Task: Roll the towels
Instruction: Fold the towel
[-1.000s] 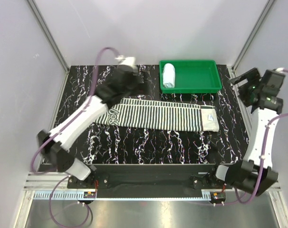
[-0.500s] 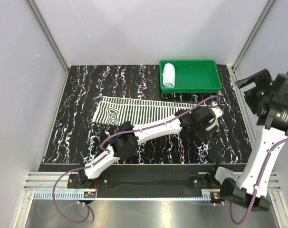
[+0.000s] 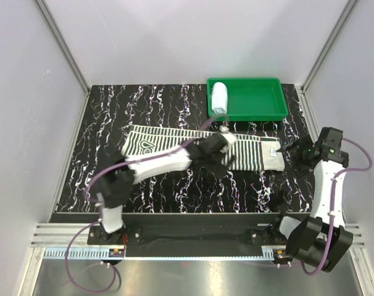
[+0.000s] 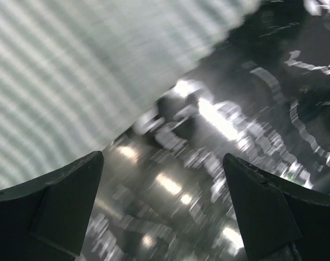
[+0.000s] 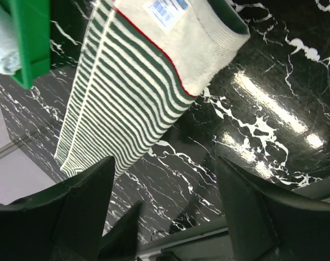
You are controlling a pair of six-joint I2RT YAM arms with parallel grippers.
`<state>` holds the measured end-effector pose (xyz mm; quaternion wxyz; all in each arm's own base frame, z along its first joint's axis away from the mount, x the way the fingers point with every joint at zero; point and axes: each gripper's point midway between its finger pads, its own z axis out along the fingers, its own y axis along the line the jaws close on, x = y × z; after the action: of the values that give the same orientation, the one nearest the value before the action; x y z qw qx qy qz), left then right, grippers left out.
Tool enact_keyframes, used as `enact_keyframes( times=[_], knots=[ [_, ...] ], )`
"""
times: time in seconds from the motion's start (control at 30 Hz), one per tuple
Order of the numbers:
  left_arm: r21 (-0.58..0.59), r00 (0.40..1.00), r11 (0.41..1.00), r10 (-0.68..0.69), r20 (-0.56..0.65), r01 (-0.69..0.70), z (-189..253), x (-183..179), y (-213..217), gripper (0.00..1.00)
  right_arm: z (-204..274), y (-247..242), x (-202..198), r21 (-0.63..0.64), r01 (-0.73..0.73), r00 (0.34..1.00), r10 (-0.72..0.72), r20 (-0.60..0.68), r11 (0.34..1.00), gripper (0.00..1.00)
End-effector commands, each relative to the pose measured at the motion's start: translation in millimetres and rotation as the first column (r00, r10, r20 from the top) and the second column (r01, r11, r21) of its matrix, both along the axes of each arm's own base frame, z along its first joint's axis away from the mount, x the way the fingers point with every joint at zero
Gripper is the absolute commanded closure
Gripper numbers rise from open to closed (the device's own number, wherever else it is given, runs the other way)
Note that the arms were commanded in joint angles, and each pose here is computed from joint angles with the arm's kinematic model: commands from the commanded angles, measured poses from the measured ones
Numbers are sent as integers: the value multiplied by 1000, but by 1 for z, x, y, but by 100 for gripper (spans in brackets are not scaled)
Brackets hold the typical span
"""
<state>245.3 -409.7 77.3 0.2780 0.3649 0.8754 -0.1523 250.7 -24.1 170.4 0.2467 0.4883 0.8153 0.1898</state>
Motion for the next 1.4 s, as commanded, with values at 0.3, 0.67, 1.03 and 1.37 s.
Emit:
enact_keyframes(
  times=[0.3, 0.67, 1.03, 1.37],
  knots=[
    [-361, 875, 848, 462, 143, -388, 185, 24, 205, 1, -71, -26, 30, -2, 129, 991, -129, -39, 992, 34],
    [-329, 803, 793, 578, 143, -512, 166, 17, 275, 1, -124, -52, 37, -2, 194, 972, -193, -137, 981, 39],
    [-349, 795, 766, 600, 86, -540, 156, 26, 280, 1, -147, -57, 42, 32, 193, 970, -186, -154, 981, 49],
    [-338, 788, 762, 609, 88, -552, 154, 26, 287, 1, -155, -45, 37, 72, 174, 976, -162, -144, 982, 51]
  ],
)
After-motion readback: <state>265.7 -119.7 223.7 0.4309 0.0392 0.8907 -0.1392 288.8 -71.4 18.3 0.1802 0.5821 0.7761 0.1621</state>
